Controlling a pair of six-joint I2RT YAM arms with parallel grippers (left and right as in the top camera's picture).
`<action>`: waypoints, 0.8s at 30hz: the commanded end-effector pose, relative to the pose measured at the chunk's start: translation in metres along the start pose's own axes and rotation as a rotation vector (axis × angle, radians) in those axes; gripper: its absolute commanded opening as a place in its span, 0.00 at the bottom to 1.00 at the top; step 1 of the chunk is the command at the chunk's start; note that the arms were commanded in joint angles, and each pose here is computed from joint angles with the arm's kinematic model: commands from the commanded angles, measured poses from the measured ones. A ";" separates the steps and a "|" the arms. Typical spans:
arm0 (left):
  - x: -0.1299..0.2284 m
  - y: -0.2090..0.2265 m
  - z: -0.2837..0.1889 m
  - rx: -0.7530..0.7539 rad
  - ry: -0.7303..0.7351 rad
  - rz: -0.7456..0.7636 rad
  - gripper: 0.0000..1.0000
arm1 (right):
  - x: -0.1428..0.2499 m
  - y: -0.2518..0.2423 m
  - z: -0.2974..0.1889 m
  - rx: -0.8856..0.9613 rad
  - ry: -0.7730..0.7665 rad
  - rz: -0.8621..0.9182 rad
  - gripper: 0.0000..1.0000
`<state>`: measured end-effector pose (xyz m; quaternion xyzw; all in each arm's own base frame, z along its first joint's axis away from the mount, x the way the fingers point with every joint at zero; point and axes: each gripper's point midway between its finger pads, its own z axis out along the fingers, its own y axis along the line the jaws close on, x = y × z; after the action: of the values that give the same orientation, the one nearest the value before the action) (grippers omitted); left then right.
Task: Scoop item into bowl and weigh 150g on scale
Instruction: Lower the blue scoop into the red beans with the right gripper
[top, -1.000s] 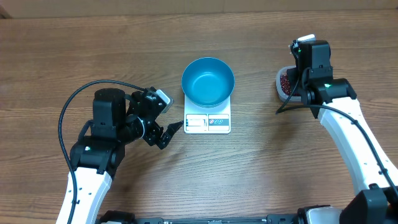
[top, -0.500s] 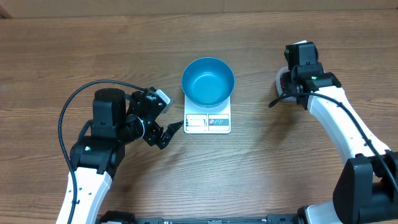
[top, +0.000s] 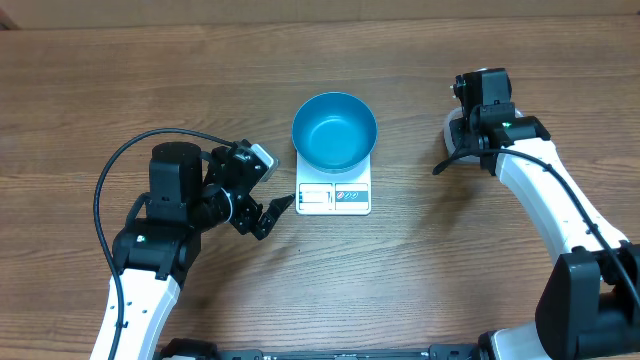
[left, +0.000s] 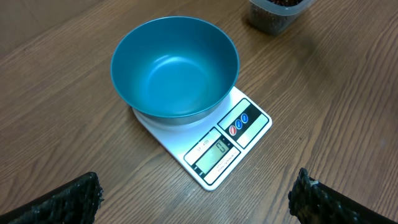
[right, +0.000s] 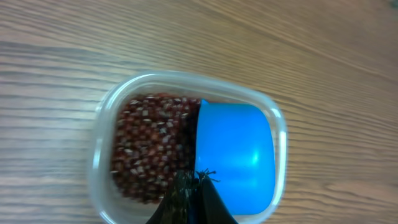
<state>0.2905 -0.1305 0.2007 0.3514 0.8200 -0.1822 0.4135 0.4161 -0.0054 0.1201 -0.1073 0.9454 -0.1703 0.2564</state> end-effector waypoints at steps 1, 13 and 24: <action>0.002 0.003 -0.001 -0.012 0.002 0.015 1.00 | -0.009 0.021 0.000 -0.129 -0.023 0.009 0.04; 0.002 0.003 -0.001 -0.012 0.002 0.015 0.99 | 0.000 0.023 0.000 -0.136 0.013 0.019 0.04; 0.002 0.003 -0.001 -0.012 0.002 0.015 1.00 | 0.000 0.012 0.006 -0.239 0.002 0.160 0.04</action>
<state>0.2905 -0.1305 0.2007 0.3515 0.8199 -0.1821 0.4136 0.4125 -0.0005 0.1120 -0.0836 0.9599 -0.0948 0.2503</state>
